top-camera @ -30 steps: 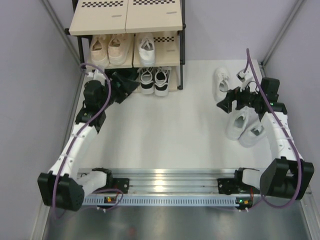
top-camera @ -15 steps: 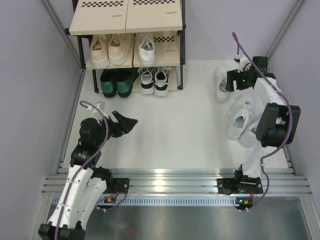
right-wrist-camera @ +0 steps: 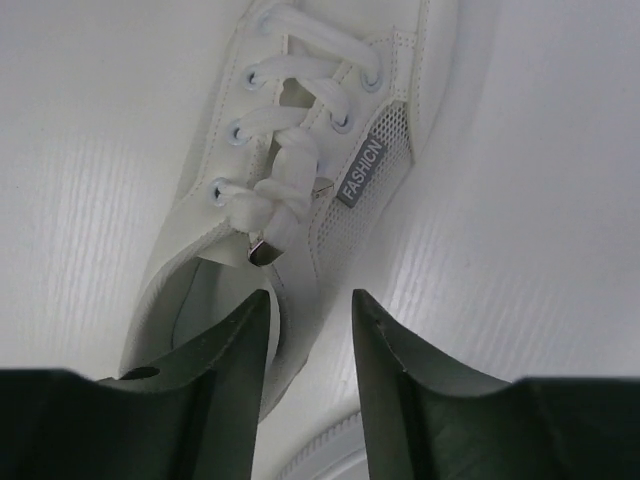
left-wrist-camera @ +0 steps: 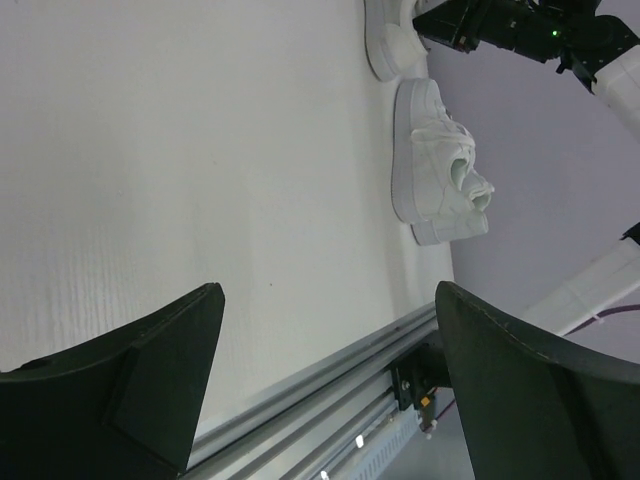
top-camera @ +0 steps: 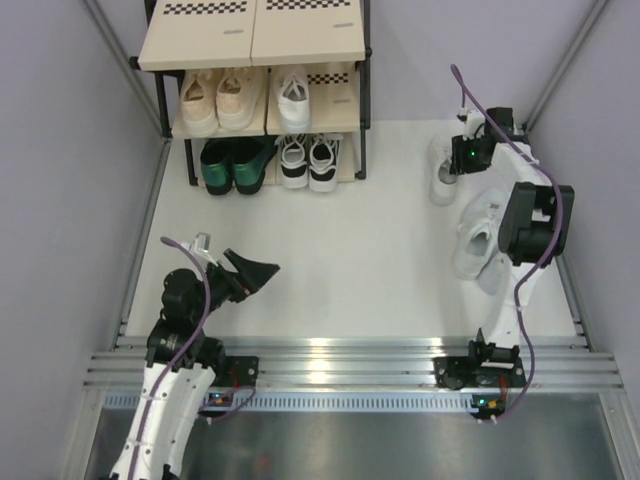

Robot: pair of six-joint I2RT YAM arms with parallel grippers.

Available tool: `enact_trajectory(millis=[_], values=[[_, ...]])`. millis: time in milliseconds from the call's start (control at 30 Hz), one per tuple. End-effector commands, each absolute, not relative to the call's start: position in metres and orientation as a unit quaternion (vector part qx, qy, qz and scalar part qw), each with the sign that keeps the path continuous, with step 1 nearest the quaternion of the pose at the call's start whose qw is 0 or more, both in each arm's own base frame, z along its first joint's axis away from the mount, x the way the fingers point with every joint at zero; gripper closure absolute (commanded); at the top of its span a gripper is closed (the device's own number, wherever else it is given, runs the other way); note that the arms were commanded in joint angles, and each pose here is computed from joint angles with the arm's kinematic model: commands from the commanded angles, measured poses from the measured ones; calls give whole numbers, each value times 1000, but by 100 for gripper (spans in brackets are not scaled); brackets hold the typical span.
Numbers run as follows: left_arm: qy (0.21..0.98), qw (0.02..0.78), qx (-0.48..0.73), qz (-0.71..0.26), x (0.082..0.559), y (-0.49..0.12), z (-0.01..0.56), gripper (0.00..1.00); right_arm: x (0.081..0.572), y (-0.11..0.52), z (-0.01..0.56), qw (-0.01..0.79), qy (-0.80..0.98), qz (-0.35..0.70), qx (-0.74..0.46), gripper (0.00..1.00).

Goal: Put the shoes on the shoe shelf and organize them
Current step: Pick up the shoe at the center of the board.

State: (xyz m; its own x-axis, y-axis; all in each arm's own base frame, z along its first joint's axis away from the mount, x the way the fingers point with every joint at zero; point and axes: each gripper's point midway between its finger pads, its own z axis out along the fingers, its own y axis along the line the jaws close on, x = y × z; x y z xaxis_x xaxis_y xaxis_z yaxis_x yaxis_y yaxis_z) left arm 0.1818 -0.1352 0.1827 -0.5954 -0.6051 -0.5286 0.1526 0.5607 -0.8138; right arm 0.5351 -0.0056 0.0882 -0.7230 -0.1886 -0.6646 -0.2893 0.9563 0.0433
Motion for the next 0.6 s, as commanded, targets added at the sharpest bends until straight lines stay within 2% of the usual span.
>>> enact_trajectory(millis=[0,33,100,133,200,233,267,333,367,567], values=[[759,384,-173,-497,179,-147,179,8,541,2,91,353,924,81,-119,63],[748,379,-181,-514,181,-150,183,8,540,6,90,354,923,90,-124,77],[742,364,-186,-531,181,-154,176,8,537,12,101,369,914,106,-132,95],[733,366,-189,-541,183,-155,181,8,527,17,96,365,913,122,-134,100],[729,369,-191,-544,186,-155,183,8,523,23,129,407,892,132,-145,100],[729,372,-192,-541,188,-155,184,8,511,28,127,405,890,146,-149,100],[731,372,-192,-538,190,-155,184,8,506,31,156,434,874,147,-159,100],[743,363,-189,-530,193,-156,183,8,483,42,166,437,865,171,-176,100],[745,363,-185,-529,196,-157,185,8,472,46,192,460,850,173,-191,100],[731,384,-151,-543,211,-173,200,8,379,84,211,446,812,257,-276,100]])
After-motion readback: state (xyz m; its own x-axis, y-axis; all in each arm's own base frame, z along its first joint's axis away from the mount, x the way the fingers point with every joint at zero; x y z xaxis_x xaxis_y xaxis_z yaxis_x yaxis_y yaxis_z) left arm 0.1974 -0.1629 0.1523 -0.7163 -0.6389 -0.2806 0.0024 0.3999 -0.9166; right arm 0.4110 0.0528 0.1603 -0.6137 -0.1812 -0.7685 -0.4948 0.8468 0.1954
